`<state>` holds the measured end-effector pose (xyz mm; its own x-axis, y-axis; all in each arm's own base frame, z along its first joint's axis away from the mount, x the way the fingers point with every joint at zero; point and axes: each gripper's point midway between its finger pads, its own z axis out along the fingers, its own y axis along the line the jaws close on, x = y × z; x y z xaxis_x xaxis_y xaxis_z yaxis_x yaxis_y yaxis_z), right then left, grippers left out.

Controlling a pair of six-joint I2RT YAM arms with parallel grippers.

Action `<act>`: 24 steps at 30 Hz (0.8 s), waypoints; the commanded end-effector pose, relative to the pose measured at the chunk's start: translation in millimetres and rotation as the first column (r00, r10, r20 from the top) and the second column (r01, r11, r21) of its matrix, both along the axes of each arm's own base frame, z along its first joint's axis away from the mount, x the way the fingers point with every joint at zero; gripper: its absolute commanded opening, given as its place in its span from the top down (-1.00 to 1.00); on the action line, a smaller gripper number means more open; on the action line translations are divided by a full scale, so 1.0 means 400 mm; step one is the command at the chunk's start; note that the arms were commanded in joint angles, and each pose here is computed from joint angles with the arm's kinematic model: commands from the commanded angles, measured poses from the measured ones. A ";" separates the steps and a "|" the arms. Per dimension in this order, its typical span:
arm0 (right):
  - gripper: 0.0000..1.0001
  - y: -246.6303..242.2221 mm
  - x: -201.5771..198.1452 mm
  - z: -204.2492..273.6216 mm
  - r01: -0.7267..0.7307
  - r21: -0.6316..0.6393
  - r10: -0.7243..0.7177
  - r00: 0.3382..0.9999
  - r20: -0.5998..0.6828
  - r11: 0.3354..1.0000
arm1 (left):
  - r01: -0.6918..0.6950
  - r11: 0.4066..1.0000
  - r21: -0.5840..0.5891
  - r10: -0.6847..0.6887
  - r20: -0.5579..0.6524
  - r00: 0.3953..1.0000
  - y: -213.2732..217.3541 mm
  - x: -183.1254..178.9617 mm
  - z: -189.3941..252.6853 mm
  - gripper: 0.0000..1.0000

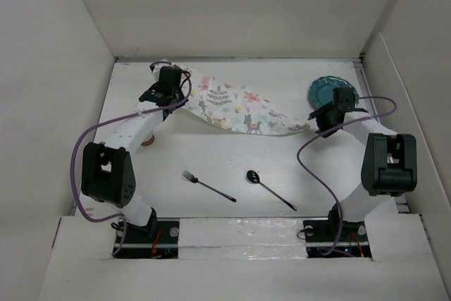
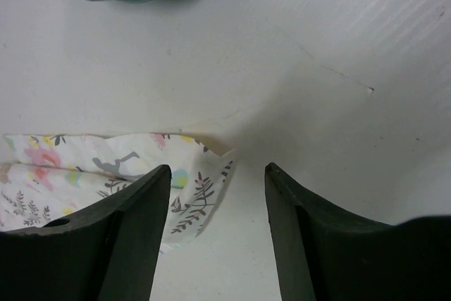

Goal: Set the dinner table for one person

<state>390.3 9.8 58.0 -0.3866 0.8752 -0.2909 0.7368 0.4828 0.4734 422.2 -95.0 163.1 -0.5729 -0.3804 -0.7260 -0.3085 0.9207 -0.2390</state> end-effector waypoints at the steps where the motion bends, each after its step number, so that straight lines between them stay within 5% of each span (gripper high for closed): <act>1: -0.24 0.021 -0.018 -0.008 -0.040 -0.023 0.040 0.999 -0.022 0.999 | 0.015 1.000 0.015 -0.015 0.006 1.000 0.008 -0.026 0.008 1.00; 19: -0.05 0.095 0.029 -0.039 -0.015 0.065 0.018 0.998 -0.059 0.998 | 0.047 0.999 0.022 -0.048 0.036 0.998 0.004 -0.026 0.020 1.00; 24: 0.40 0.093 0.033 -0.039 0.002 0.067 0.002 0.998 -0.065 0.998 | 0.043 0.999 0.026 -0.044 0.043 0.998 0.006 -0.025 0.027 1.00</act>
